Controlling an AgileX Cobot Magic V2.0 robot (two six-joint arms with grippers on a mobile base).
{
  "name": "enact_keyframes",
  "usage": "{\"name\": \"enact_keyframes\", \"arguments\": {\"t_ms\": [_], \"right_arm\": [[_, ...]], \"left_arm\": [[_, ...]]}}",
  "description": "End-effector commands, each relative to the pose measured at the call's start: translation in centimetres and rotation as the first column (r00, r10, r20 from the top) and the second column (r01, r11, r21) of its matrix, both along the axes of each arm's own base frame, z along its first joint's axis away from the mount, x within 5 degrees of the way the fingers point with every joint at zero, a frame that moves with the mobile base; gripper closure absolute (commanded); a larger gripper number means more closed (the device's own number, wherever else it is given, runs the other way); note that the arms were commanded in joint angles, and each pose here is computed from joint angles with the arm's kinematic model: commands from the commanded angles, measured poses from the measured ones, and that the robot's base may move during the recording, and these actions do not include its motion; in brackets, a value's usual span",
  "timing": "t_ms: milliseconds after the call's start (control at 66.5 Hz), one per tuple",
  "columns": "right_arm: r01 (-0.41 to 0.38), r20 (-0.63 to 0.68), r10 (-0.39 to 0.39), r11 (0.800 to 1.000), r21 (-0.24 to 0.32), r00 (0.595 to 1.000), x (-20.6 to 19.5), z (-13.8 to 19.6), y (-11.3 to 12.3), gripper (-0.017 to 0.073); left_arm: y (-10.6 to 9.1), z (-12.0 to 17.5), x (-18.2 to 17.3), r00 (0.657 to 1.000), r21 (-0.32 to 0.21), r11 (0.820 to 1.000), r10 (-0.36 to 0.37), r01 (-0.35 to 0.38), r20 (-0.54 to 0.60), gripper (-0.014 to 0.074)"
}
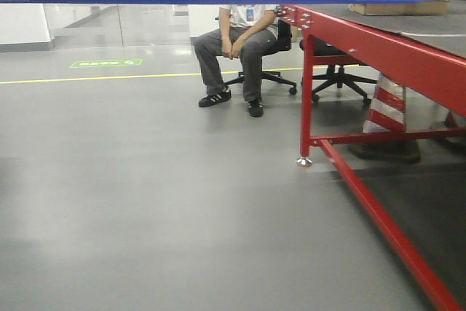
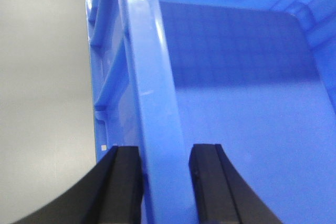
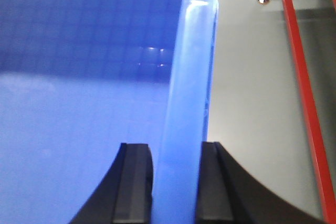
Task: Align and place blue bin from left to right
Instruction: 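Carry the bin with both grippers while driving past the red conveyor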
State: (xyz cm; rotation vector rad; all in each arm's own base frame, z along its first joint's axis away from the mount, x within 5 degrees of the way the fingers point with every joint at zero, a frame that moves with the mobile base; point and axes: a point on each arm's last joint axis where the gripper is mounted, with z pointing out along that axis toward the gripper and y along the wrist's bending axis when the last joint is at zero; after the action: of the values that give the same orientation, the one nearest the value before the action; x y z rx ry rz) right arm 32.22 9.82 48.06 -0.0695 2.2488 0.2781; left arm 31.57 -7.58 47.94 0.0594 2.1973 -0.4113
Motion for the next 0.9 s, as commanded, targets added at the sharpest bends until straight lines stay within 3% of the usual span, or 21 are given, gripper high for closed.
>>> {"name": "enact_keyframes", "arguments": {"t_ms": [0,887], "right_arm": [[-0.058,0.109,0.047,0.993,0.101,0.993,-0.75,1.87,0.85,0.063],[-0.058,0.109,0.047,0.993,0.101,0.993,-0.75,1.87,0.85,0.063]], "left_arm": [[-1.01,2.25,-0.9,0.992,-0.124,0.991,-0.038,0.053,0.12,0.0705],[-1.01,2.25,-0.9,0.992,-0.124,0.991,-0.038,0.053,0.12,0.0705]]}}
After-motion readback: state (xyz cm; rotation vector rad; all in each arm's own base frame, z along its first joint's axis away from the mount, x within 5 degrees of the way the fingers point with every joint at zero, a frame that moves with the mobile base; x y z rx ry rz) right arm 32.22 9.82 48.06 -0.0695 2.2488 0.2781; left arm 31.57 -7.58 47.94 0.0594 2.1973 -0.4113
